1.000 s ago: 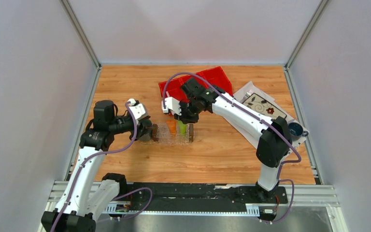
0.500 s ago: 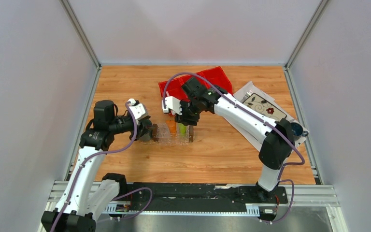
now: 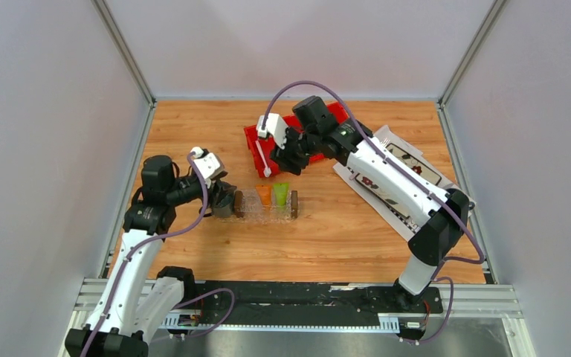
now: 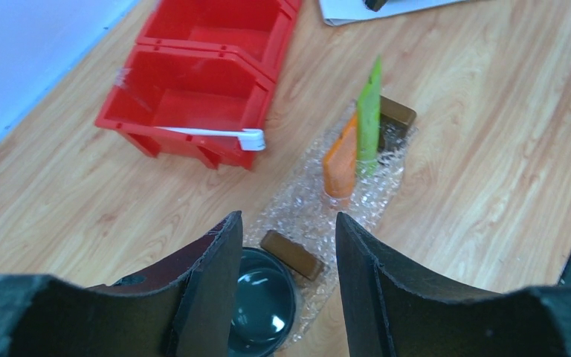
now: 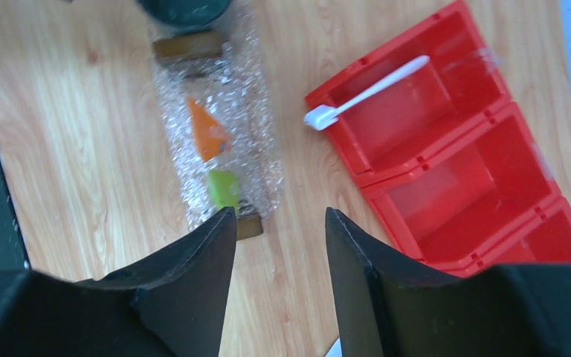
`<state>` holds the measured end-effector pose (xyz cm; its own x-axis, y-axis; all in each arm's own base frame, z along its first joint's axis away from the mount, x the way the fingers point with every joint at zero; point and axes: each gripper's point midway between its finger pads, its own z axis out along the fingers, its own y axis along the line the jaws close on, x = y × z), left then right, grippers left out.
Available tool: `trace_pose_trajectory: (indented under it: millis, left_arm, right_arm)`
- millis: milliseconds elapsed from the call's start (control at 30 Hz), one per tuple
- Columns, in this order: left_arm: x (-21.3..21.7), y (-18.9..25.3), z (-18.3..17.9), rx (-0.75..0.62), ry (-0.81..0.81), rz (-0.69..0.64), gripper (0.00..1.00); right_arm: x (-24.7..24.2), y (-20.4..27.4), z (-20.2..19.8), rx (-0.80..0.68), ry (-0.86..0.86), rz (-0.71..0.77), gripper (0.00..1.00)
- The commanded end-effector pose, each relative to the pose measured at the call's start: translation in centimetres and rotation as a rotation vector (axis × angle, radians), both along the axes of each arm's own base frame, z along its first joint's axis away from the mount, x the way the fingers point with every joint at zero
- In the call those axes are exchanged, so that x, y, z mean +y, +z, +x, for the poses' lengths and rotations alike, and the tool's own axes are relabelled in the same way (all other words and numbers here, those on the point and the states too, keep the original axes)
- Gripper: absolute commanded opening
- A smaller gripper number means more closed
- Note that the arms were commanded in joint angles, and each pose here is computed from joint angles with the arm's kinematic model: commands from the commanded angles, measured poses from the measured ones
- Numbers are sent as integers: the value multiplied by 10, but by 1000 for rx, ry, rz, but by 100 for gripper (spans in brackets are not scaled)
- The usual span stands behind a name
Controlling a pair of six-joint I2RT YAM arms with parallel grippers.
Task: Prepare toiletry sets of a toothbrush and toothpaste on the tray
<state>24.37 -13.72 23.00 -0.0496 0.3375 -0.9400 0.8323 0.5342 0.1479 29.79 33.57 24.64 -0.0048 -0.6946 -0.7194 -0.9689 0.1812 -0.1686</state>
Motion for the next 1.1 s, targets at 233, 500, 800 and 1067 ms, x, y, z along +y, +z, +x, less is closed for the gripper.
trace_pose_trajectory:
  millis: [233,500,800,1067]
  left_arm:
    - [28,41,39,-78,283,-73,57]
    - [54,44,57,-91,469,-73,57]
    - [64,34,59,-59,518,-38,57]
    - [64,30,60,-37,524,-50,57]
  right_arm:
    - [14,63,89,-162,-377,267,54]
    - [33,18,150,-123,-523,235,52]
    - [50,-34,188,-29,-558,240,50]
    - [50,-86,191,49,-568,193,50]
